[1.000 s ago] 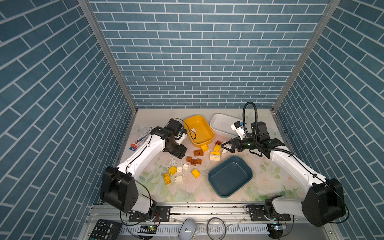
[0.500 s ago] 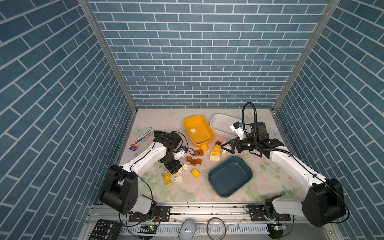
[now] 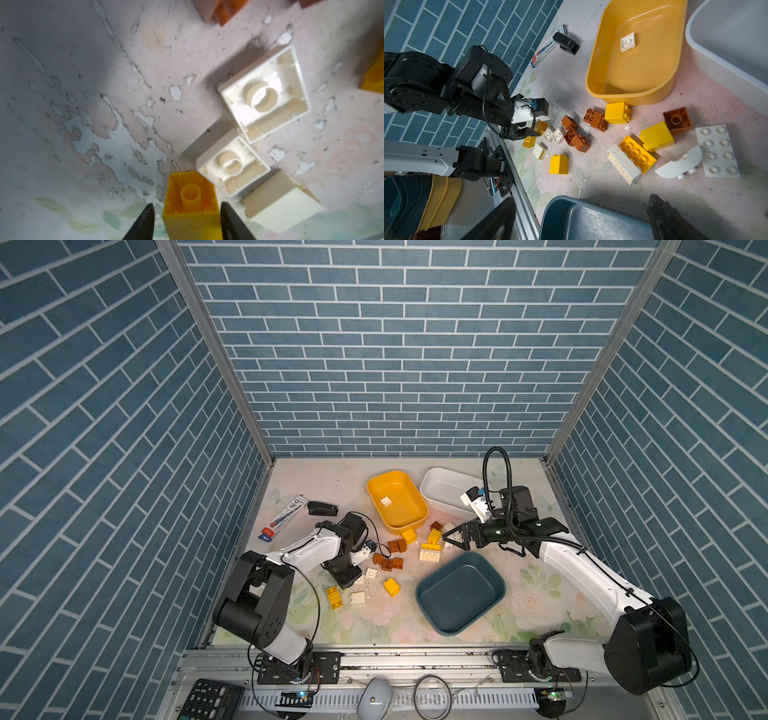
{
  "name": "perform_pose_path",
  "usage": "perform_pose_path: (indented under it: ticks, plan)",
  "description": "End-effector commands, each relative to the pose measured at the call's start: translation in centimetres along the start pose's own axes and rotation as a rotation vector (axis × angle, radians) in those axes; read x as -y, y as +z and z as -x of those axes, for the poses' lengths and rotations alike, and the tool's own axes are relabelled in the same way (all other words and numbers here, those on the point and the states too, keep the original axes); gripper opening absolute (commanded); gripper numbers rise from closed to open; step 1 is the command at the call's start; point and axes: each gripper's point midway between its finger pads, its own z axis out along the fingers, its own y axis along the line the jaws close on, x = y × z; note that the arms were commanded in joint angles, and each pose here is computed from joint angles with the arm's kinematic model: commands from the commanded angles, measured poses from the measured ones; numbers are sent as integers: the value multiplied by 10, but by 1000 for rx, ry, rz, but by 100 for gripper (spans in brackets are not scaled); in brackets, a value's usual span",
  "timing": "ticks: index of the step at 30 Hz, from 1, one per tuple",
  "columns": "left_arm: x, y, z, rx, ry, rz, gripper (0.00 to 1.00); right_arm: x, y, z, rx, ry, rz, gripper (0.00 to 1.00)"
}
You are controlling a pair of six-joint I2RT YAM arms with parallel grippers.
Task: Sort the legos into containers by color
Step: 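Move the left gripper back to the bricks and grasp a yellow brick, then carry the yellow brick with the left gripper and drop it into the white tub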
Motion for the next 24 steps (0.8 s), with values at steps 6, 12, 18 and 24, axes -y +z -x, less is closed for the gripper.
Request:
perform_pose_path:
  ticks: [6,12,18,24]
  plan:
    - [-2,-1,1,8,-20,-17,30,-1,-6,-3,-4,-40,-28,99]
    - [-6,-38,20,75,-75,-30,28,0,-10,11,45,-31,-18,99]
    - [-8,-101,76,275,-229,-81,26,5,-22,30,106,-8,9,99]
    - [-1,-146,150,495,-314,-147,24,16,-38,48,159,-4,-21,99]
